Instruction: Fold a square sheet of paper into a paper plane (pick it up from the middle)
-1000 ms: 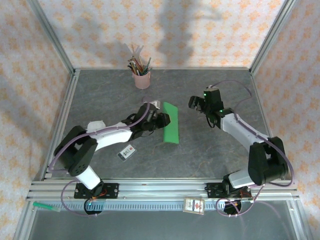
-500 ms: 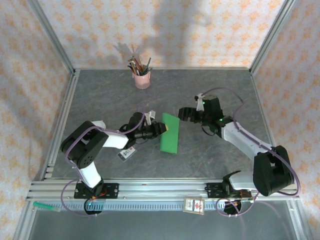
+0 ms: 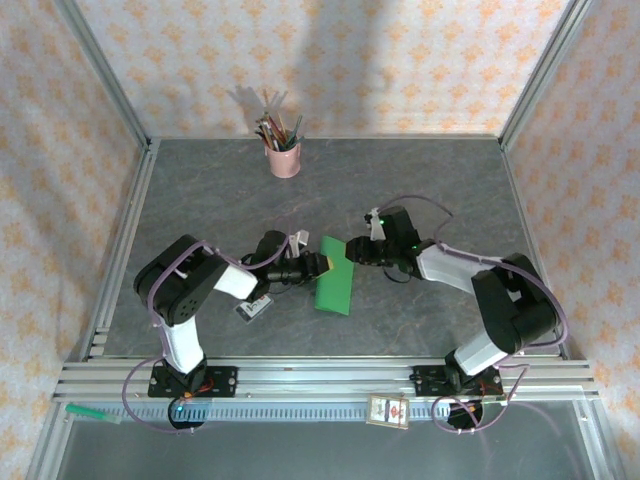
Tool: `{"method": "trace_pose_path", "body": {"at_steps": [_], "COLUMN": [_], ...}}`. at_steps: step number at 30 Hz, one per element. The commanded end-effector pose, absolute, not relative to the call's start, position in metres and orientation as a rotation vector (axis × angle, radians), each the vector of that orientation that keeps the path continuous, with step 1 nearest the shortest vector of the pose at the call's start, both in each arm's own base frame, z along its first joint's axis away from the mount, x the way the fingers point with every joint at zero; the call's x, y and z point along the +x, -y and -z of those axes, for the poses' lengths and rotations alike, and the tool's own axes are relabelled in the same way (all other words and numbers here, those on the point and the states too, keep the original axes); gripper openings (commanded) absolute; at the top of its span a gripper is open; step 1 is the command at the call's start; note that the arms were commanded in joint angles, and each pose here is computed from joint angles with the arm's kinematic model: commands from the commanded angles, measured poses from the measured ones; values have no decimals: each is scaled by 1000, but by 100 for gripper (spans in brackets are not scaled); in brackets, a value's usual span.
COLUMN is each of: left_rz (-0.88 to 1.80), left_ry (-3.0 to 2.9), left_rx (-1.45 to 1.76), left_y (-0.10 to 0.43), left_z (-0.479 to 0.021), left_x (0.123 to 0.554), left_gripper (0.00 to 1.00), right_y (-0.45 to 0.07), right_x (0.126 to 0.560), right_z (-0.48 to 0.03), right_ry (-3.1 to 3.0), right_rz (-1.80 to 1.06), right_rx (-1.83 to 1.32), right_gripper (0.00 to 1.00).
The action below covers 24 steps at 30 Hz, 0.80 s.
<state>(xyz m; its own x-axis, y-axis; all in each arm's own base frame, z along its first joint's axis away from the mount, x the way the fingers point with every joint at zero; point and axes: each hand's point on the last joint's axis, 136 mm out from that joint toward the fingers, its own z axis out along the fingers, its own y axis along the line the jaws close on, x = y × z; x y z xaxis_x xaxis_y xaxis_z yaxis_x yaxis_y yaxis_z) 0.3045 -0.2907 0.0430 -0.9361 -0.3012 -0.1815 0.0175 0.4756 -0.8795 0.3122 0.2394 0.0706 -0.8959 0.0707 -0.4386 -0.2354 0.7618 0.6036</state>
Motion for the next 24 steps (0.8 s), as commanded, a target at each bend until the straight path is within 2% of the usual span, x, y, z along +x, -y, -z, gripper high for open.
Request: {"method": "trace_pose_path", "body": {"at_steps": [1,13,24], "left_rz": [1434,1310,1119], "left_ry": [-2401,-2466,-2577], "left_rx": [-194,-180,-169], "left_y": [288,278,265], "left_z": [-41,-24,-15], "left_x": [304,305,304], "left_gripper": [30,38,60], "right_y": [-248,-257,-262], "right_x": [315,317,315], "right_z": [-63,-32,-24], "right_ry": [-2503,-2553,-2545], "right_rz": [-965,-955,-976], "right_rx": [-118,-88,-34], "right_gripper": [30,22,20]}}
